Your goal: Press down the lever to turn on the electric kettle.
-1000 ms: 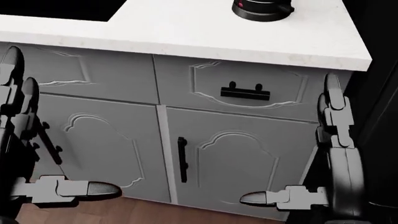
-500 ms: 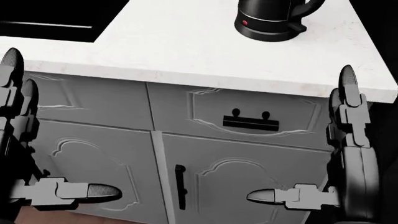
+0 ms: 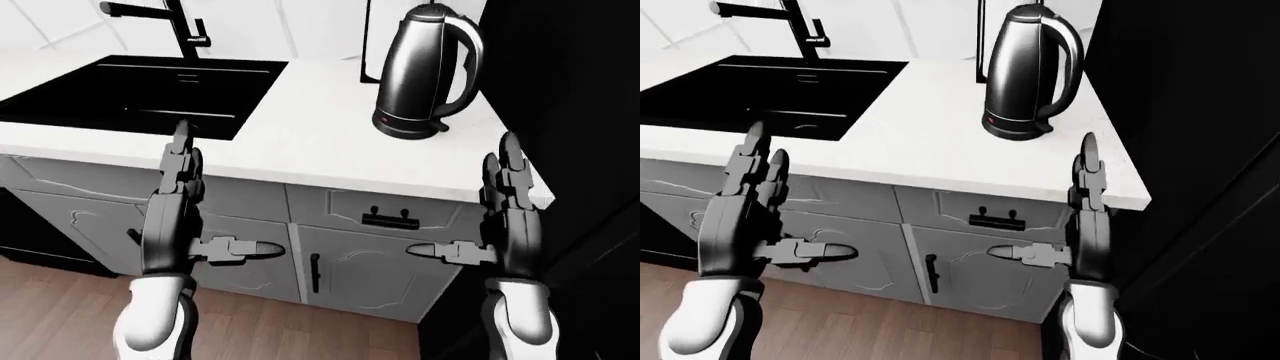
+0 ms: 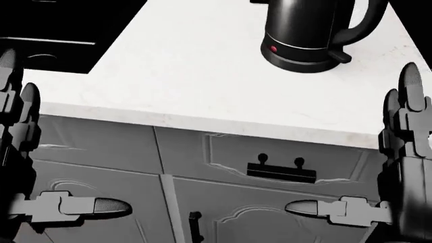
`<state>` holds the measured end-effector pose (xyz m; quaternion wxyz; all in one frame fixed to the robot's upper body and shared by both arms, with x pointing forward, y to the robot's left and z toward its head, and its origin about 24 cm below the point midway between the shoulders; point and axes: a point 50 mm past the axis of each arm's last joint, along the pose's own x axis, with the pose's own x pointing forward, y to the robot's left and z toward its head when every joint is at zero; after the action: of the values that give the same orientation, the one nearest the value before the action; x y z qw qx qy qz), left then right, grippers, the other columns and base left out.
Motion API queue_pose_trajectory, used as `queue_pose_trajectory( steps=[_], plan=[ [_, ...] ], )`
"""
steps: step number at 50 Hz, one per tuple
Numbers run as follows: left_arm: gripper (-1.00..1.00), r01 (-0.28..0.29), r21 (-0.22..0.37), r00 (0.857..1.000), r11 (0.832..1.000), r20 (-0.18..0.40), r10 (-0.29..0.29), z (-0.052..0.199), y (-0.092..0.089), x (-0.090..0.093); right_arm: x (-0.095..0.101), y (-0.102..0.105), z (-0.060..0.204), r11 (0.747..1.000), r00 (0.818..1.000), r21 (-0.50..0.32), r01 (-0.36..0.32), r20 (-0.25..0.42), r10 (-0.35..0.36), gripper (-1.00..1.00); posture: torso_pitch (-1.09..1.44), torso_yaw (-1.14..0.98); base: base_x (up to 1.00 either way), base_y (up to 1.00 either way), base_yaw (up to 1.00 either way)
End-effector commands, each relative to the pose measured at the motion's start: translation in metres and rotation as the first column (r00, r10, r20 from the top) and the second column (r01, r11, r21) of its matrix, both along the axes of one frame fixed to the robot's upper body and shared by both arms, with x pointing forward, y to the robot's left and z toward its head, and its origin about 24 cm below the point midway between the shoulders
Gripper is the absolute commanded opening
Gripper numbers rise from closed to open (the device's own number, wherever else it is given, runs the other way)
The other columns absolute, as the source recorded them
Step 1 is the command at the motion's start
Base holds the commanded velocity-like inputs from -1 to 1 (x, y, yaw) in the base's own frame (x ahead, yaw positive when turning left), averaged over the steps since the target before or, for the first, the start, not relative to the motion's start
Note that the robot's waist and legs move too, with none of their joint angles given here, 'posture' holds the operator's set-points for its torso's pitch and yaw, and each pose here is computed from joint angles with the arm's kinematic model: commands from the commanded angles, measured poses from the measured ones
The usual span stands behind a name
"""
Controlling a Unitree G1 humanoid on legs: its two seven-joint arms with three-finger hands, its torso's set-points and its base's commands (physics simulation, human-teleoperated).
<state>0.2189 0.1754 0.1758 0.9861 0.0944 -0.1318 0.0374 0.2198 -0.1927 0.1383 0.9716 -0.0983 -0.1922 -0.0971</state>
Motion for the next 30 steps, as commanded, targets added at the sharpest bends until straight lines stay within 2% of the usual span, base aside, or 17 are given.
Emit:
queue_pose_trajectory(
  steps=[1,30],
  plan=[
    [1.0,0.028,0.012,0.994,1.0,0.102,-0.029,0.0165,-0.0055,-0.0053,-0.0051,-0.0023,0.0187,1.0,0.994,-0.022,0.016,0.106,-0.014,1.0,0.0,0.0,0.19,0.0,0.0],
    [1.0,0.031,0.013,0.994,0.999,0.105,-0.033,0.0202,-0.006,-0.004,-0.0081,-0.011,0.0192,0.998,0.993,0.001,0.056,0.107,-0.056,1.0,0.0,0.0,0.18,0.0,0.0]
  ],
)
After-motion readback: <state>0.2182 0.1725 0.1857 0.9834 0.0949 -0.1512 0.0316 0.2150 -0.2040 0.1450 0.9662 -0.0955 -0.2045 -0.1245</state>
